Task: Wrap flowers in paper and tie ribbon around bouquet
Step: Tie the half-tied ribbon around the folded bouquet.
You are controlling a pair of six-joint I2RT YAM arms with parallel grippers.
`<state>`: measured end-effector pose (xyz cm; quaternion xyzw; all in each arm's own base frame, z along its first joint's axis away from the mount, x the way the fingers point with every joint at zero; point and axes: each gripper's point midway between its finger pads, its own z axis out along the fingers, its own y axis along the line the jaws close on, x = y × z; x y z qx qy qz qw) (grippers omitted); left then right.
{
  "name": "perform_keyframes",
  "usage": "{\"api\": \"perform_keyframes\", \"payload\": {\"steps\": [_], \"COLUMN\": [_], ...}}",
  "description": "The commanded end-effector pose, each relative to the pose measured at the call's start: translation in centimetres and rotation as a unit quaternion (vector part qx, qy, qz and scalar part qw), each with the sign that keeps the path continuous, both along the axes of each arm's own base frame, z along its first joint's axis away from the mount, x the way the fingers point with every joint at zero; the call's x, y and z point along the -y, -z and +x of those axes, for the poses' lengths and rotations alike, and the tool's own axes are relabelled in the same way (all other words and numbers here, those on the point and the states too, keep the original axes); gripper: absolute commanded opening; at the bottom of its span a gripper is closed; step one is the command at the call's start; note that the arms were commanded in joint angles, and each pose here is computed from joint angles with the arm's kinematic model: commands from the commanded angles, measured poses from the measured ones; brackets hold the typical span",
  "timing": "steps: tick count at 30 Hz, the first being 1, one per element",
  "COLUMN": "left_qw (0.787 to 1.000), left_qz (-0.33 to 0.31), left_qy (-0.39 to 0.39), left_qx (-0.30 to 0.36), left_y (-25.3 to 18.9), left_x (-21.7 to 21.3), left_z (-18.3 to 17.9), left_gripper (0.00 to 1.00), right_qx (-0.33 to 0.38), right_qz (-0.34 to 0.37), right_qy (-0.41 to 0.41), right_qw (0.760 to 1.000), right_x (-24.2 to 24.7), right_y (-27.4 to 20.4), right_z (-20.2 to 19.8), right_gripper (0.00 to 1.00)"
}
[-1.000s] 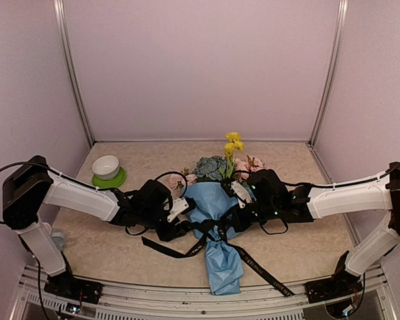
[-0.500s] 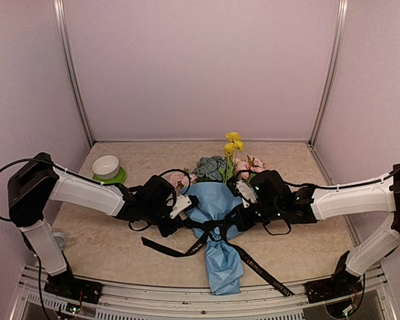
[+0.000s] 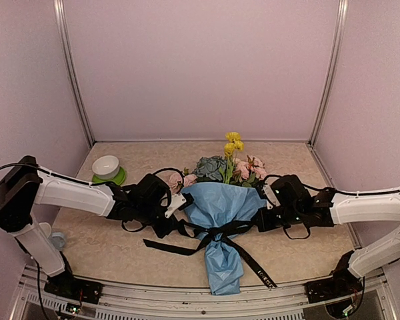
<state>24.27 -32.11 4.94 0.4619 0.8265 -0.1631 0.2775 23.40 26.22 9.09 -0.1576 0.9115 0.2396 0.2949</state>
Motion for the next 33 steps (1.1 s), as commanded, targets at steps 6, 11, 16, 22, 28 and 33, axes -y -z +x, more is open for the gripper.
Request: {"api": "perform_keyframes", "payload": {"steps": [6,11,16,22,28,33], "left_qw": [1.0,1.0,1.0,1.0,1.0,1.0], "left_qz": [0.02,0.011,0.006,0.008,0.006,0.012], "left_qy": [-0.012,-0.002,0.001,0.001,0.001,-0.001], "left_qx": [-0.019,-0.014,-0.009,-0.006,-0.005,-0.009], "left_y": [0.7,0.1,-0.4,-0.4,-0.6,-0.1], "left_x": [-0.6,-0.2,0.0,0.0,0.0,-0.1], "left_z": [-0.3,-0.6,-0.5,-0.5,-0.5,-0.6], "left_gripper": [0.0,0.0,0.0,0.0,0.0,0.0], "right_qx": [-0.092,-0.09,-0.073,-0.073,-0.131,-0.131], "right_qz": [-0.012,0.019,0.008,0.034,-0.008,0.023], "right_qy": [0.064,-0.005,0.015,-0.063,0.007,-0.014], "right_qw": [0.994,0.996,0.997,0.995,0.991,0.991], "right_x": [4.2,2.1,3.3,1.8,2.6,0.9], "right_y": [4.4,3.4,1.9,1.6,4.6,4.9], "right_z": [-1.6,-2.0,-1.1,-2.5,-1.5,-1.3], "right_gripper": [0.0,0.3,0.63,0.79,0.64,0.58]}}
